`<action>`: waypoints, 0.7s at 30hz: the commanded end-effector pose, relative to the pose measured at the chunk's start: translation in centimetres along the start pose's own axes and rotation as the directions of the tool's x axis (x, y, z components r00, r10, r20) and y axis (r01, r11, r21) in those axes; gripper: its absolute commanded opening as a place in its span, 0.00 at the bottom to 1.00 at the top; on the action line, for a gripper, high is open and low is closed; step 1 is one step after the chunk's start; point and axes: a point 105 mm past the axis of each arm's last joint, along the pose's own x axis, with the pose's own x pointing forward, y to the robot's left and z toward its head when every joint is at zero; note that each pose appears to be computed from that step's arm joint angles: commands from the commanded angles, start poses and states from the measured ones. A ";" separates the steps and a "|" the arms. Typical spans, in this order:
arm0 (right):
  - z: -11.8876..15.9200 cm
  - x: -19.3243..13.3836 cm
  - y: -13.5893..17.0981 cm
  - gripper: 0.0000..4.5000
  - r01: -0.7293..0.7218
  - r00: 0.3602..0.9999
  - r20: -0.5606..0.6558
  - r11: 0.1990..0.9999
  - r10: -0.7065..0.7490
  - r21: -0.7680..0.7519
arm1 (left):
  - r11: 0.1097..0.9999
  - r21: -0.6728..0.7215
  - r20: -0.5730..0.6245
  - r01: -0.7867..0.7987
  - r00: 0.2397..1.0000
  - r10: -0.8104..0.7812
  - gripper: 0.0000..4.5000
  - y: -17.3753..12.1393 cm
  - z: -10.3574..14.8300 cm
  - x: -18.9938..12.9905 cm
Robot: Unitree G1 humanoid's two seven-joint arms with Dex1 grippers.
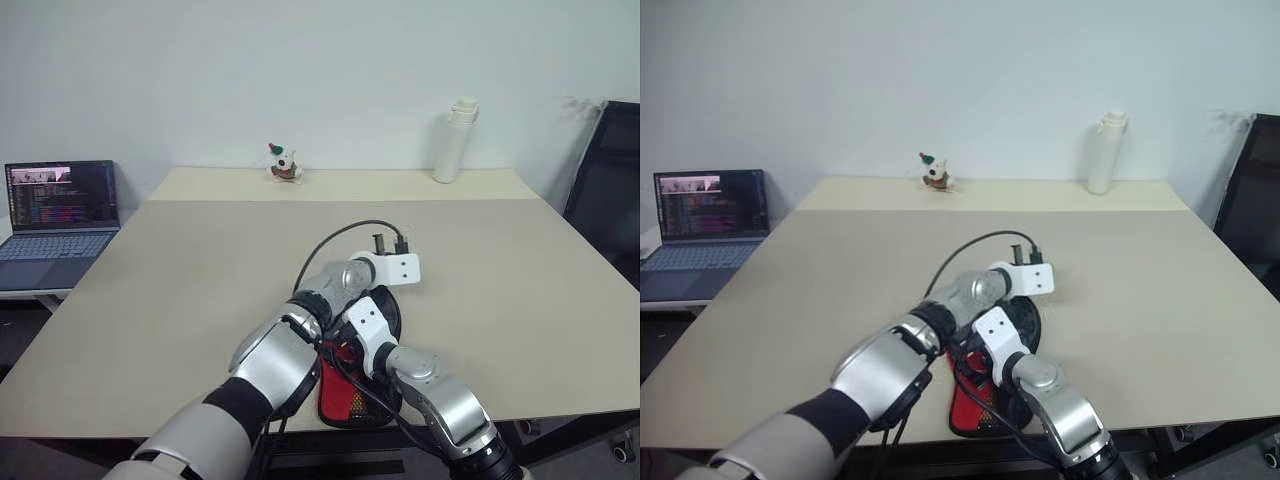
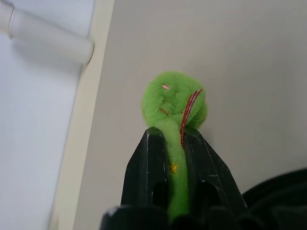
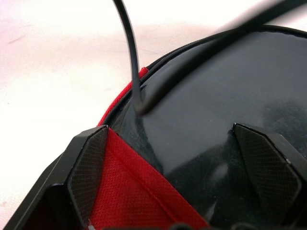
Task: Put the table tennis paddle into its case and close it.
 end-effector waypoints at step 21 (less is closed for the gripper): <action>-3.1 0.4 -0.3 1.00 -0.026 0.991 -0.127 0.998 0.034 0.063 | 0.939 -0.321 0.244 0.121 0.969 -0.041 0.88 1.2 2.7 -0.9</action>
